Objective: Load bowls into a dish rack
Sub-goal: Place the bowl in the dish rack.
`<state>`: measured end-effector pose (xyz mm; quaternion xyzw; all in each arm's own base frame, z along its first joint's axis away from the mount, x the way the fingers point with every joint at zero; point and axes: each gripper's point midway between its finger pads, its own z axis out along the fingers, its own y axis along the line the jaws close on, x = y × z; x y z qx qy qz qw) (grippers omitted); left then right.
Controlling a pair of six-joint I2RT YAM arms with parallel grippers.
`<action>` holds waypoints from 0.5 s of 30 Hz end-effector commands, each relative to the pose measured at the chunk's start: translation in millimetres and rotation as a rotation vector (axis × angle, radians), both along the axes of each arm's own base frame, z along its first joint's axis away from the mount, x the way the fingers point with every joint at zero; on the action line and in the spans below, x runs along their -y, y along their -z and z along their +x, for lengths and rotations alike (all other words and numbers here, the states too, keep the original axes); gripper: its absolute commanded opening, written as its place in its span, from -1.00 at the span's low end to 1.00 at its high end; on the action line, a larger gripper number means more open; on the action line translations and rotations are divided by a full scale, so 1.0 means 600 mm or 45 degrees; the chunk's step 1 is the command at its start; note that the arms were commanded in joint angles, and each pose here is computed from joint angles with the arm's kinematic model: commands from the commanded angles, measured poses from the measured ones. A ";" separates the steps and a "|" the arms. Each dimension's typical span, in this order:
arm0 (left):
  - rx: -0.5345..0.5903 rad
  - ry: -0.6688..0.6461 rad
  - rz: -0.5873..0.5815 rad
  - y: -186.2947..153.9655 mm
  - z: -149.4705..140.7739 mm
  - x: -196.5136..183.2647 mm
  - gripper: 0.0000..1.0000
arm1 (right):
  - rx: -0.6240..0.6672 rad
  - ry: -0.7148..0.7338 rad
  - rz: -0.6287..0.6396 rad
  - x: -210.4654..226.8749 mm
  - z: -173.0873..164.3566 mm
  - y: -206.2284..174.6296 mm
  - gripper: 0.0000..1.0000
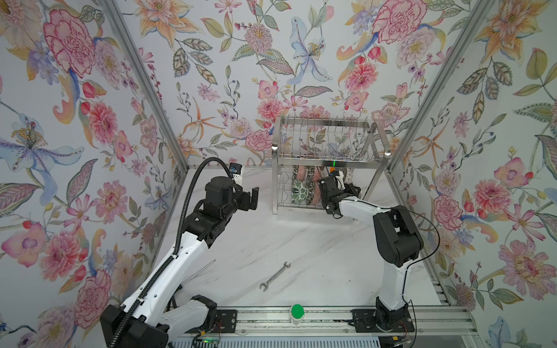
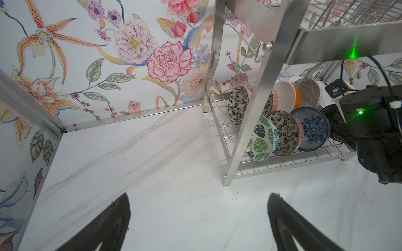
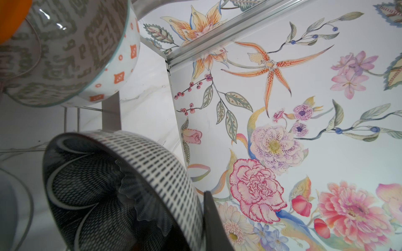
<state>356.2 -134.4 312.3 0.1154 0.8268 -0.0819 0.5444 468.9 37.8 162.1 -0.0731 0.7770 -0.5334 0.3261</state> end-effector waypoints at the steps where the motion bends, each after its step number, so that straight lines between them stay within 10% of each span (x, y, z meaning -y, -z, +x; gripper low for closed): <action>1: 0.010 0.002 -0.012 -0.005 0.000 -0.003 0.98 | 0.079 0.045 0.028 0.007 0.006 -0.015 -1.00; 15: 0.009 -0.002 -0.008 -0.009 0.000 -0.004 0.98 | 0.071 0.048 0.070 0.003 0.016 0.012 -1.00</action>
